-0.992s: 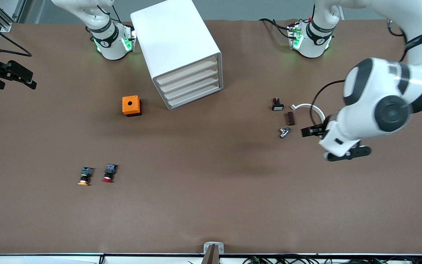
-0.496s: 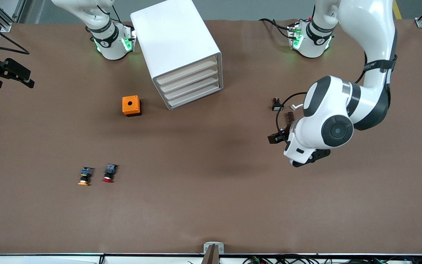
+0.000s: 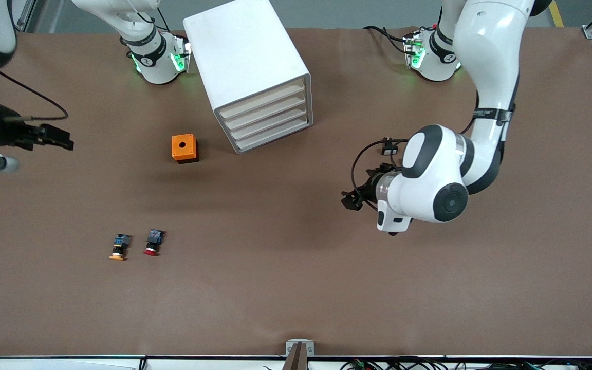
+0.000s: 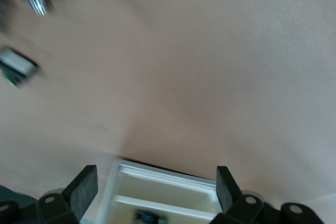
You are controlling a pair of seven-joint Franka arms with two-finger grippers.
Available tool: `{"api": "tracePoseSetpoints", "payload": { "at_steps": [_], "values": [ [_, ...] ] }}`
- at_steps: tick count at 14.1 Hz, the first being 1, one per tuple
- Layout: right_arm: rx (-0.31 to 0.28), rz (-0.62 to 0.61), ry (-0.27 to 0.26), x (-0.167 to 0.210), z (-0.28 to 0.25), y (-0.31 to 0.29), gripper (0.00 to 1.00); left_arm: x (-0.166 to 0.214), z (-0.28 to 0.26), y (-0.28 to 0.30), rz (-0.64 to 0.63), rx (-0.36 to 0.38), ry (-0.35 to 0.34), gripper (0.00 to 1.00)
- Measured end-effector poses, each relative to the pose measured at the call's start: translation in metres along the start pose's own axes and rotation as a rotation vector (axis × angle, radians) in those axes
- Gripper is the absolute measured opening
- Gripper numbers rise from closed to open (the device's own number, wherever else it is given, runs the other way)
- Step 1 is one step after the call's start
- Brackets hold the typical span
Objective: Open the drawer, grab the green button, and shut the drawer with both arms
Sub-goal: 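Move the left gripper toward the white cabinet's drawer handle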
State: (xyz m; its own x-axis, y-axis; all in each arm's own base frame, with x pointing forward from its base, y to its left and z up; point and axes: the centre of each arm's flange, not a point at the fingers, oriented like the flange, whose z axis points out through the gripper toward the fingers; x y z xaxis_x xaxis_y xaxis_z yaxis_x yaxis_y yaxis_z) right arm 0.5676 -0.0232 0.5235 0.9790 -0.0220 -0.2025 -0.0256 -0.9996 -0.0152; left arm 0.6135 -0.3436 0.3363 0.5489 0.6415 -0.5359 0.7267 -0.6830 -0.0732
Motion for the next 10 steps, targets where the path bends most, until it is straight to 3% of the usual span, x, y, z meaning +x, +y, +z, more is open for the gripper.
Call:
{"api": "tracePoseSetpoints", "payload": {
  "at_steps": [2, 6, 10],
  "values": [
    [0.000, 0.013, -0.023, 0.021, 0.021, 0.009, 1.00, -0.010, 0.027, 0.011, -0.121, -0.002, -0.064, 1.00],
    [0.002, 0.020, -0.009, 0.026, 0.015, 0.016, 1.00, -0.006, 0.071, 0.021, -0.402, 0.023, -0.228, 1.00],
    [0.005, 0.096, -0.015, 0.025, 0.014, 0.009, 1.00, -0.004, 0.133, 0.024, -0.676, 0.152, -0.354, 1.00]
  ]
}}
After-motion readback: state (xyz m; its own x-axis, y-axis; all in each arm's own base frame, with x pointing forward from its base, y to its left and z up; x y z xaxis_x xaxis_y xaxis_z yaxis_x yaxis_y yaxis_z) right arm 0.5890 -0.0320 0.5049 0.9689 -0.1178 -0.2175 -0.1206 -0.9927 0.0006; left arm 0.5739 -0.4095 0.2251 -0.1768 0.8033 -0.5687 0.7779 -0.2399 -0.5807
